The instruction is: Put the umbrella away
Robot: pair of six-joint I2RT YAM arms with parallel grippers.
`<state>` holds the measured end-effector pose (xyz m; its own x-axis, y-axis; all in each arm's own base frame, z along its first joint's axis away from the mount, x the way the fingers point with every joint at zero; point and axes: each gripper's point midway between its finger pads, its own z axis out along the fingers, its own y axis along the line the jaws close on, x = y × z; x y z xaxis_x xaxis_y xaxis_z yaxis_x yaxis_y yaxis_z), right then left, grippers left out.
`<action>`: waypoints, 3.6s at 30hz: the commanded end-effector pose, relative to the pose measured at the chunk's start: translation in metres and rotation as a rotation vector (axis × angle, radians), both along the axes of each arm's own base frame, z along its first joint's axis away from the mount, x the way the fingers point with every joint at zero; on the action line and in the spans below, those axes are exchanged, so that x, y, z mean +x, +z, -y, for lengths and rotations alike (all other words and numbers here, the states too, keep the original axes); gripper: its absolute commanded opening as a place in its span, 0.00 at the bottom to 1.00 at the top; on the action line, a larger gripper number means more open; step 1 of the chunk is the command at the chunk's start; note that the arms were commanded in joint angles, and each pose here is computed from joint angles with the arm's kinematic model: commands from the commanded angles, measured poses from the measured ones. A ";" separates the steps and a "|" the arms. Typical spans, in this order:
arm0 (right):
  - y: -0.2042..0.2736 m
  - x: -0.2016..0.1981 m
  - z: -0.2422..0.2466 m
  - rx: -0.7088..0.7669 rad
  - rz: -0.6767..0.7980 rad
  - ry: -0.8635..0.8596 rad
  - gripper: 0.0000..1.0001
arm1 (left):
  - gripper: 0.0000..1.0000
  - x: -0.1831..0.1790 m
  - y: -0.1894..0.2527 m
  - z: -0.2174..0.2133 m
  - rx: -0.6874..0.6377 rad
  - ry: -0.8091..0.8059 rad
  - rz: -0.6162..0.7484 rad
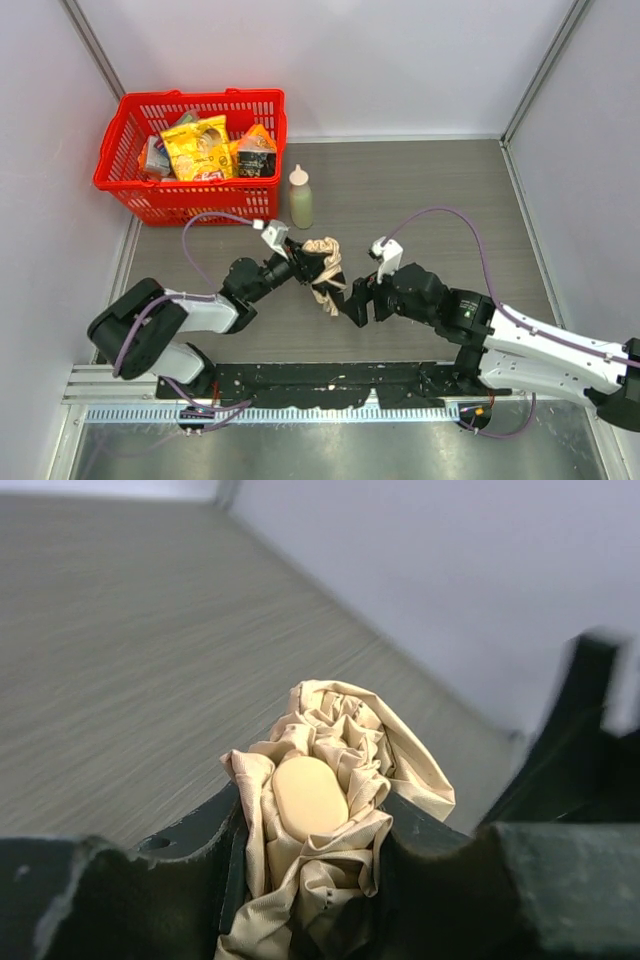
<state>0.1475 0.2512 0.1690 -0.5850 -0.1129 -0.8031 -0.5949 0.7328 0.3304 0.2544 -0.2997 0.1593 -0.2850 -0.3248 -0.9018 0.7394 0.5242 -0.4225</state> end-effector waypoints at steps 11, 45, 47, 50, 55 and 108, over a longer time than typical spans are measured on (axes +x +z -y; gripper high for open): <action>0.082 -0.005 -0.026 0.244 0.057 0.147 0.81 | 0.00 -0.070 0.118 0.015 -0.339 -0.409 -0.233; 0.173 -0.101 -0.050 1.021 -0.363 1.003 0.01 | 1.00 -0.146 0.219 -0.052 -0.416 -0.456 -0.134; 0.176 -0.099 -0.052 1.023 -0.368 1.006 0.01 | 1.00 -0.149 0.223 -0.047 -0.440 -0.515 -0.127; 0.188 -0.099 -0.052 1.049 -0.340 1.012 0.01 | 0.99 -0.147 0.218 -0.037 -0.420 -0.559 -0.163; 0.206 -0.106 -0.045 1.075 -0.305 1.042 0.01 | 1.00 -0.148 0.214 -0.039 -0.374 -0.538 -0.121; 0.050 0.004 -0.151 0.207 0.024 0.328 0.76 | 0.00 -0.045 0.089 -0.097 0.005 0.358 -0.714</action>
